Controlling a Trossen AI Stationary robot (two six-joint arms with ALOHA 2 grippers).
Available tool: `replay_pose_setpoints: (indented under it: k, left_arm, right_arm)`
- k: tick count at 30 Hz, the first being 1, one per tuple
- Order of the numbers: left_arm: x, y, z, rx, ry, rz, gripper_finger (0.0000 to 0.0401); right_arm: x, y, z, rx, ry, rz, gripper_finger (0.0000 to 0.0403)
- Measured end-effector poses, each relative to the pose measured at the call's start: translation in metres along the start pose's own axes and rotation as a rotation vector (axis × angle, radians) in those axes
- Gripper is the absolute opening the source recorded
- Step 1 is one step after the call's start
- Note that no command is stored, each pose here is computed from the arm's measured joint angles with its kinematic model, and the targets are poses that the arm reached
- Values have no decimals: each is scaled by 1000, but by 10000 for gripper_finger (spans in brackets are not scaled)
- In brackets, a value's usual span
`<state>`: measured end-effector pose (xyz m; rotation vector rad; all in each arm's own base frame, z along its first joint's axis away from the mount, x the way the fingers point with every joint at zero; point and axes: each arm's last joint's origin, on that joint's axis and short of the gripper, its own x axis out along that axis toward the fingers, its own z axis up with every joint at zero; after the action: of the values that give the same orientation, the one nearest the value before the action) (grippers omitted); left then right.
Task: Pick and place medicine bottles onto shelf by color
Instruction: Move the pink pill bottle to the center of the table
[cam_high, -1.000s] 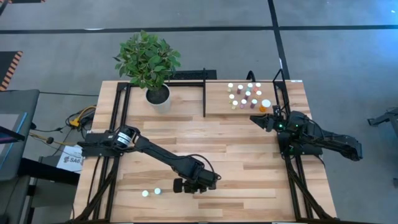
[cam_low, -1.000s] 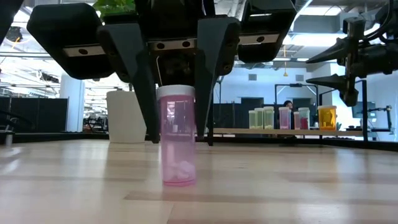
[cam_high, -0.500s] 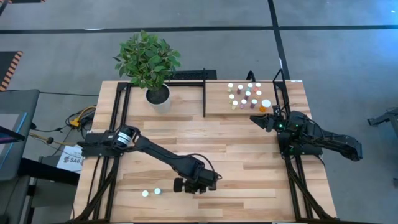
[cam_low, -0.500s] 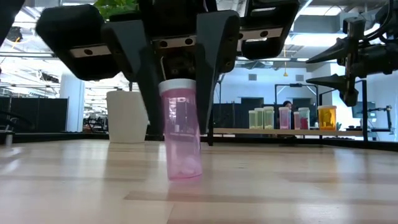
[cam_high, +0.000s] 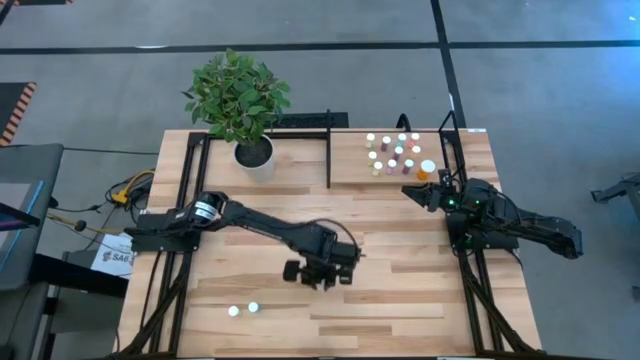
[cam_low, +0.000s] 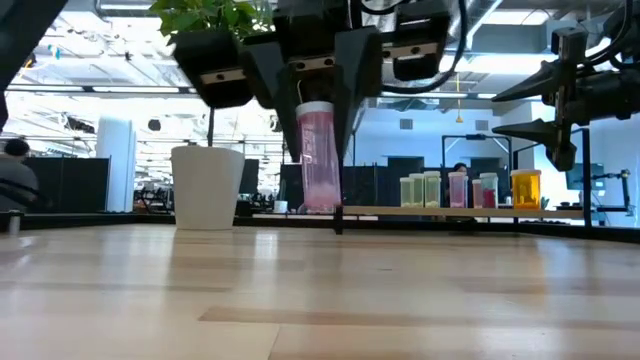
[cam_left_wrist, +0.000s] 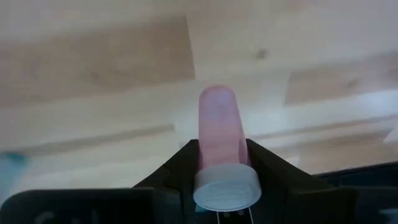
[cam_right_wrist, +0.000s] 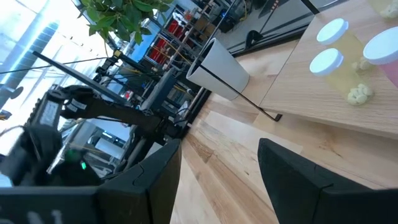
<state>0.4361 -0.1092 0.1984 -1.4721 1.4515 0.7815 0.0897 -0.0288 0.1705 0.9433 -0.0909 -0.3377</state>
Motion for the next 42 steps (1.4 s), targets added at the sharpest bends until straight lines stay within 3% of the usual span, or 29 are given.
replay_pose_setpoints:
  k: [6,13,21,28,35,42]
  left_arm:
    - [-40,0,27,58,-118,59,96]
    - [-68,-5,63,267,-234,44,96]
    - [-85,5,99,471,-373,179,96]
    - [-89,6,113,618,-441,234,96]
    - [-89,6,115,694,-473,280,96]
    - [-58,0,131,712,-397,326,96]
  right_arm:
    - [0,0,0,0,0,0,234]
    - [0,0,0,0,0,0,234]
    - [0,0,0,0,0,0,234]
    - [0,0,0,0,0,0,234]
    - [0,0,0,0,0,0,234]
    - [0,0,0,0,-1,1,234]
